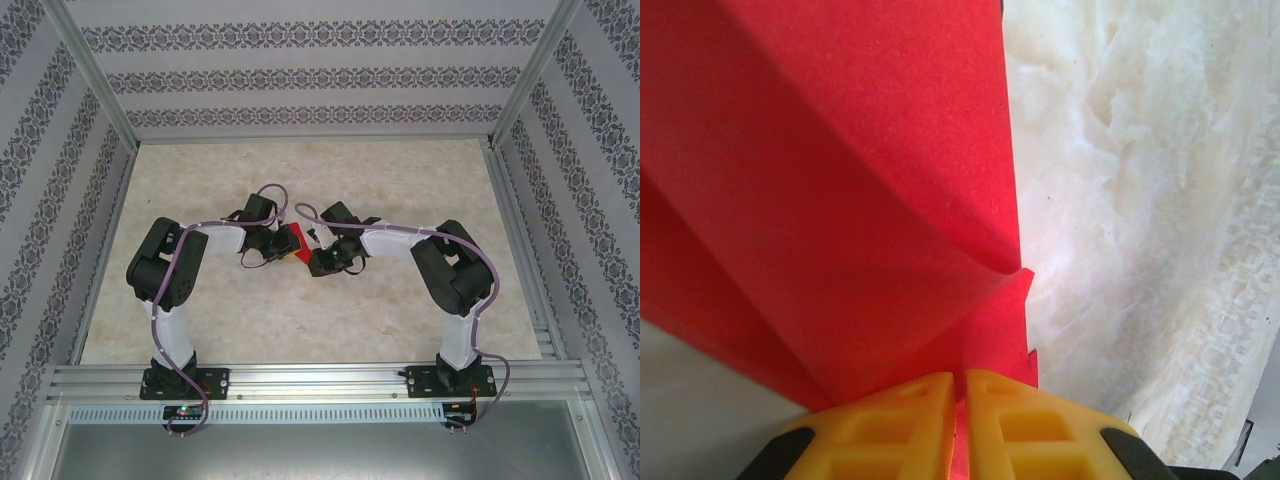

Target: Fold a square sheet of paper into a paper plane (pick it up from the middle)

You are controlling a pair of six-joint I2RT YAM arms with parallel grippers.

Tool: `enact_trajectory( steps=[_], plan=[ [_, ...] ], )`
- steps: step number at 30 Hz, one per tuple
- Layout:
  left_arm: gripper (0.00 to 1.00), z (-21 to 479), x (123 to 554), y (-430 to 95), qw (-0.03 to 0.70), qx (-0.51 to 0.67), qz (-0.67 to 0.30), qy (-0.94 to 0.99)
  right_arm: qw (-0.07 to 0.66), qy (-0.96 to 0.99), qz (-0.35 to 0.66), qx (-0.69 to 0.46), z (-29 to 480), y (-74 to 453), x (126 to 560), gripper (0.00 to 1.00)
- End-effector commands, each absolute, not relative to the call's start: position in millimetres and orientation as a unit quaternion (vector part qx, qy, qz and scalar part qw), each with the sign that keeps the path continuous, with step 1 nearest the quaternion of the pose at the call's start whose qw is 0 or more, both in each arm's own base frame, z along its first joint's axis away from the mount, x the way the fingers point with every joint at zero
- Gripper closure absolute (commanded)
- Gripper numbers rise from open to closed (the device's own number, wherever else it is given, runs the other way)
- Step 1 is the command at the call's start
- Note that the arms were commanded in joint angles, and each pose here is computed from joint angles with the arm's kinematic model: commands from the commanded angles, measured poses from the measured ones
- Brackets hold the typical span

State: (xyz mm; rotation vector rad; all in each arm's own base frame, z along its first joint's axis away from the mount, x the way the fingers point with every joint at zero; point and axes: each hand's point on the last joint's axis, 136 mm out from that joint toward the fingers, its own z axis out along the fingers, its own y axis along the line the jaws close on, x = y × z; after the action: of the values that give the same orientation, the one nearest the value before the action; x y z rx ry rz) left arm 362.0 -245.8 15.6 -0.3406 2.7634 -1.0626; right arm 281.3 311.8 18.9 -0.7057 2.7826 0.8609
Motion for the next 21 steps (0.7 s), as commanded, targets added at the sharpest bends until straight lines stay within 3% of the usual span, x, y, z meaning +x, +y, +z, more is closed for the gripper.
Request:
enact_trajectory(
  steps=[1,8,21],
  plan=[
    [0.85,-51.6,345.3,-207.0,0.053,-0.154,-0.247,0.955,0.066,0.917,0.312,-0.239,27.3,312.9,273.4,0.84],
    [0.85,-50.3,344.7,-207.3,0.053,-0.152,-0.248,0.955,0.102,0.894,0.376,-0.224,66.7,323.7,285.2,0.83],
    [0.85,-52.4,343.4,-207.2,0.051,-0.152,-0.248,0.956,0.061,0.917,0.328,-0.220,26.0,312.4,282.0,0.83]
  ],
)
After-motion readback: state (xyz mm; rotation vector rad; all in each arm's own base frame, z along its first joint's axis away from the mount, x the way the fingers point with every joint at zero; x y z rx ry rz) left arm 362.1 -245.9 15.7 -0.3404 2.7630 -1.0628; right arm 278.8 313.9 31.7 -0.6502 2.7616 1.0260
